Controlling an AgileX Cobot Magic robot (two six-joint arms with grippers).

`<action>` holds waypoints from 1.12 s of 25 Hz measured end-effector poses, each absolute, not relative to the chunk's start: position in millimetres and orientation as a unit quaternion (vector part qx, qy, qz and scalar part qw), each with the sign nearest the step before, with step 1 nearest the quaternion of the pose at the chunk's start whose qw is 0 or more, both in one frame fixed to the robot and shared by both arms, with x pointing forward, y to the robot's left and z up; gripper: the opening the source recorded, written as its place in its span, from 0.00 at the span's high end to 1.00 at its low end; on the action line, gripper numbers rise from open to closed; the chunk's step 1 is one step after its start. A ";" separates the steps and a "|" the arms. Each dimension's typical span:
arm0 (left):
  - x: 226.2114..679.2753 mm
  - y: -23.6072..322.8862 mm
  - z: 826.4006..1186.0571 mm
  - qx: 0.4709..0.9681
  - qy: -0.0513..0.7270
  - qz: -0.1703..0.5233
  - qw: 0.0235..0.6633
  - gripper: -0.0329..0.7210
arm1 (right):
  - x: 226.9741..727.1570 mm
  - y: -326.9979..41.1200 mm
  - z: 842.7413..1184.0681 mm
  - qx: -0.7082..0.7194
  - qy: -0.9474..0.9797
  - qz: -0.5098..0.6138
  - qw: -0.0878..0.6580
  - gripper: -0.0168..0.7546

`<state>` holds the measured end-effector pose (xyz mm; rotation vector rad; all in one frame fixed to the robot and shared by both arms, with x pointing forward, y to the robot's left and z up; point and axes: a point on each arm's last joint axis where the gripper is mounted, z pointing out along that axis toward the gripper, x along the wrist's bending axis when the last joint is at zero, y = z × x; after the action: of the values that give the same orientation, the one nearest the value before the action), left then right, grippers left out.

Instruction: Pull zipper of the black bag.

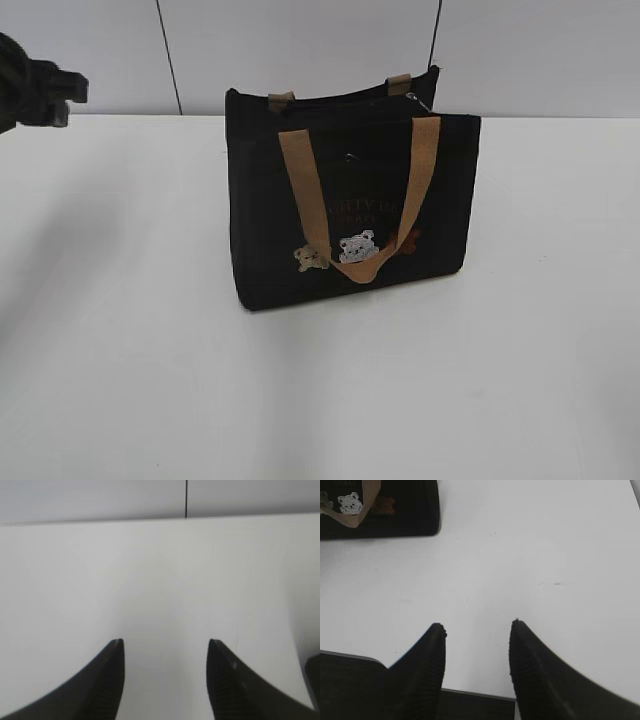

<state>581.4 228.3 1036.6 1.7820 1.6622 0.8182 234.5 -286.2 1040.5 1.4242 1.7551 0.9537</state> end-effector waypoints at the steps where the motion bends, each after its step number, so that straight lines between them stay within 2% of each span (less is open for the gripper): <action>1: 574.2 229.8 1038.0 0.665 0.637 0.288 0.263 0.43 | 234.6 -286.2 1040.6 0.546 0.673 0.366 0.338 0.56; 6: 529.3 238.6 1059.3 0.678 0.679 0.210 0.189 0.43 | 234.6 -286.2 1040.6 0.546 0.673 0.366 0.338 0.56; 9: 495.9 246.9 1072.7 0.687 0.682 0.194 0.160 0.44 | 234.6 -286.2 1040.6 0.546 0.673 0.366 0.338 0.56; 11: 470.3 252.0 1078.0 0.690 0.678 0.195 0.163 0.45 | 234.6 -286.2 1040.6 0.546 0.673 0.366 0.338 0.56; 19: 374.1 267.5 1065.7 0.720 0.625 0.188 0.235 0.47 | 234.6 -286.1 1040.6 0.546 0.673 0.366 0.337 0.56; 24: 327.1 278.3 1061.4 0.717 0.599 0.212 0.288 0.47 | 234.6 -286.2 1040.7 0.546 0.673 0.367 0.338 0.56; 28: 301.9 286.0 1070.9 0.693 0.583 0.250 0.343 0.48 | 234.6 -286.2 1040.7 0.546 0.673 0.367 0.338 0.56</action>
<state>301.9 286.0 1070.9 1.8006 1.5146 0.6501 234.6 -286.2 1040.7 1.4231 1.7535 0.9558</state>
